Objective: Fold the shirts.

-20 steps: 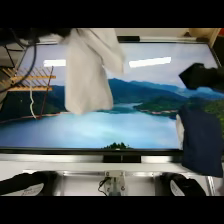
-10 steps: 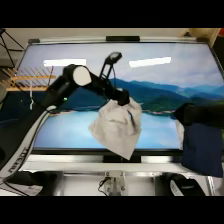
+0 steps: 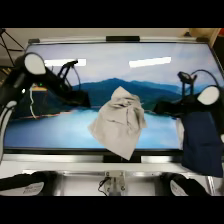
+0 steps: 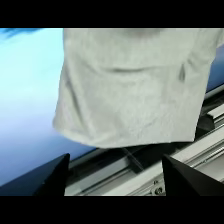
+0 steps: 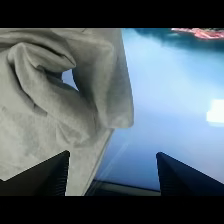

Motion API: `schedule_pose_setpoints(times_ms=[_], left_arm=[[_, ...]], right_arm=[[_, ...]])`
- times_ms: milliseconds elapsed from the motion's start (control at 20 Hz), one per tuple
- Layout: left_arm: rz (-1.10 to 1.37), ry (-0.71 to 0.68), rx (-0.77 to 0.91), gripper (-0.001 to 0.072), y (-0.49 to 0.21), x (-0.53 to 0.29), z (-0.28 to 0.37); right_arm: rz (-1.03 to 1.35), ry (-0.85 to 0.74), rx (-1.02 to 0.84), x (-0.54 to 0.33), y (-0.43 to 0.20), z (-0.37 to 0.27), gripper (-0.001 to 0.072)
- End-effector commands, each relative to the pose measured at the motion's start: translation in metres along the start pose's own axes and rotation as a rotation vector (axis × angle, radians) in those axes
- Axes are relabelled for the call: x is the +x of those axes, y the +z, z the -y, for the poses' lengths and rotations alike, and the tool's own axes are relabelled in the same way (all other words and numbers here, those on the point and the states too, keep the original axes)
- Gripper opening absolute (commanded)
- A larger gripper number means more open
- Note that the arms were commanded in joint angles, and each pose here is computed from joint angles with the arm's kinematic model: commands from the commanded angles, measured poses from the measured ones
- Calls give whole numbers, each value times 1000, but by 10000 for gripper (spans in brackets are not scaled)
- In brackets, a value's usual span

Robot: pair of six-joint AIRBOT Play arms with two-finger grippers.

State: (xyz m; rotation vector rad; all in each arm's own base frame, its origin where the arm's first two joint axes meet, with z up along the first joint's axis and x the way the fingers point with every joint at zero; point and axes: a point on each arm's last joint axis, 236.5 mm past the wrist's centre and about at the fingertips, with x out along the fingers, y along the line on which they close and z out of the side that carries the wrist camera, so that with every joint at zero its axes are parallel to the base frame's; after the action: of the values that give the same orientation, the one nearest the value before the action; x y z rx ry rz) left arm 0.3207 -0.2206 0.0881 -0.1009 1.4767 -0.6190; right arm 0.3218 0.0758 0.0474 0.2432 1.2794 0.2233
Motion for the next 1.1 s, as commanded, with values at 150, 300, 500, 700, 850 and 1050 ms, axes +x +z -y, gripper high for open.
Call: schedule_pose_setpoints(times_ms=[150, 300, 500, 700, 850, 1050], left_arm=[[-71, -130, -315, 707, -113, 103, -7], [5, -186, -404, 707, -112, 147, 3], [44, -171, -425, 707, -103, 178, 5], [114, -136, -455, 599, -85, 192, -12], [161, -129, -460, 591, -74, 192, -16], [162, -129, -454, 353, -74, 192, -16]], right_arm=[[-242, 157, 30, 110, -13, -4, 645], [-288, 172, 62, 129, -20, -2, 645], [-266, 160, 67, 136, -14, 2, 644], [-223, 160, 80, 138, -4, 1, 643], [-200, 166, 84, 141, 1, -2, 642], [-275, 149, -10, 162, -21, -22, 373]])
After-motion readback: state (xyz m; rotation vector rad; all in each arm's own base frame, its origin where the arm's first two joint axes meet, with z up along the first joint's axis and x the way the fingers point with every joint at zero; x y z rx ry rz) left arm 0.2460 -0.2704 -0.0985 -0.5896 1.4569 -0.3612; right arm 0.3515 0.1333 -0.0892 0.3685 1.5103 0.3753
